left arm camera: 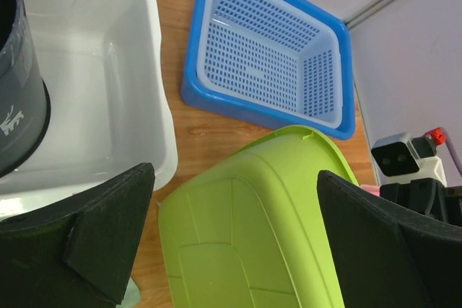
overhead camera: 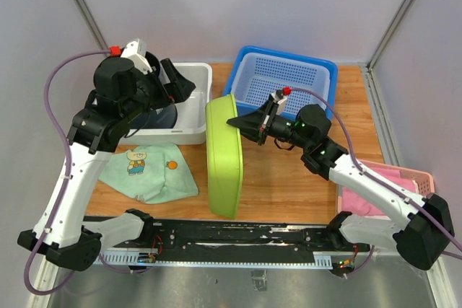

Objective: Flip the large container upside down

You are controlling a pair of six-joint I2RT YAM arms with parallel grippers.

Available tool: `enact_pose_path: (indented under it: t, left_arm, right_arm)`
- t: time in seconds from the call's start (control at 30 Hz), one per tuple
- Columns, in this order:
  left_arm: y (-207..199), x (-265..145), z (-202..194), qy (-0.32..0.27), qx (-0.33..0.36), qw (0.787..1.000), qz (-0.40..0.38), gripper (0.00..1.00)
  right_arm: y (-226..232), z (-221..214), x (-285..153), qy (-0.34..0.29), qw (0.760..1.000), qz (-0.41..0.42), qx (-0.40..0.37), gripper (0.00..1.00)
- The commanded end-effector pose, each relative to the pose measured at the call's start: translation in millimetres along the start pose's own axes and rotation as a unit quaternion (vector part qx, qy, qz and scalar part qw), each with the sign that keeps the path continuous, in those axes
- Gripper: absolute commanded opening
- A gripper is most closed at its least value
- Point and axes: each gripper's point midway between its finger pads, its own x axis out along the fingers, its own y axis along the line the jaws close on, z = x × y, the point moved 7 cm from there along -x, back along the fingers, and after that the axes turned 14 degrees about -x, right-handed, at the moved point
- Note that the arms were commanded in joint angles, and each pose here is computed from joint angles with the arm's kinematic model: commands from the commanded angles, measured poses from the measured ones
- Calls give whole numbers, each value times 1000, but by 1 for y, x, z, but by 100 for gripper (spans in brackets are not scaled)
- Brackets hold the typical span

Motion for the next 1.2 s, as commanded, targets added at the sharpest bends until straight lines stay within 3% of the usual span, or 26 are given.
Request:
enact_pose_path:
  t: [0.0,0.17,0.3,0.4,0.5,0.67,0.77,0.83,1.0,1.17]
  left_arm:
    - [-2,6,-2,4,3,1000,-21,99]
    - [2,14,-9,21,2,1000,-23,99]
    - [6,21,-18,42,2,999,-26,99]
    - [10,27,-27,57,-3,998,-32,99]
    - [13,31,-42,86,-17,995,-57,99]
    - [30,36,-66,122,-30,991,-53,99]
    - [44,36,-79,132,-24,990,-37,99]
    - [53,38,-86,136,-18,990,-24,99]
    - [62,49,-103,151,10,988,3,99]
    - [48,71,-123,165,55,985,21,99]
  right_arm:
    - [-28,4,-7,6,998,61,-7,1]
    - [-75,6,-34,-14,996,83,13,0]
    - [-115,6,-63,-17,1000,24,9,0]
    - [-139,8,-86,-15,998,-49,-21,6]
    - [-154,14,-116,-20,988,-139,-64,17]
    - [-163,18,-156,-34,958,-264,-106,52]
    - [-162,22,-170,-18,927,-343,-147,67]
    - [-162,26,-180,-11,901,-401,-168,71]
    - [-154,44,-204,-8,825,-524,-212,74]
    - [-145,62,-218,-19,768,-593,-240,74]
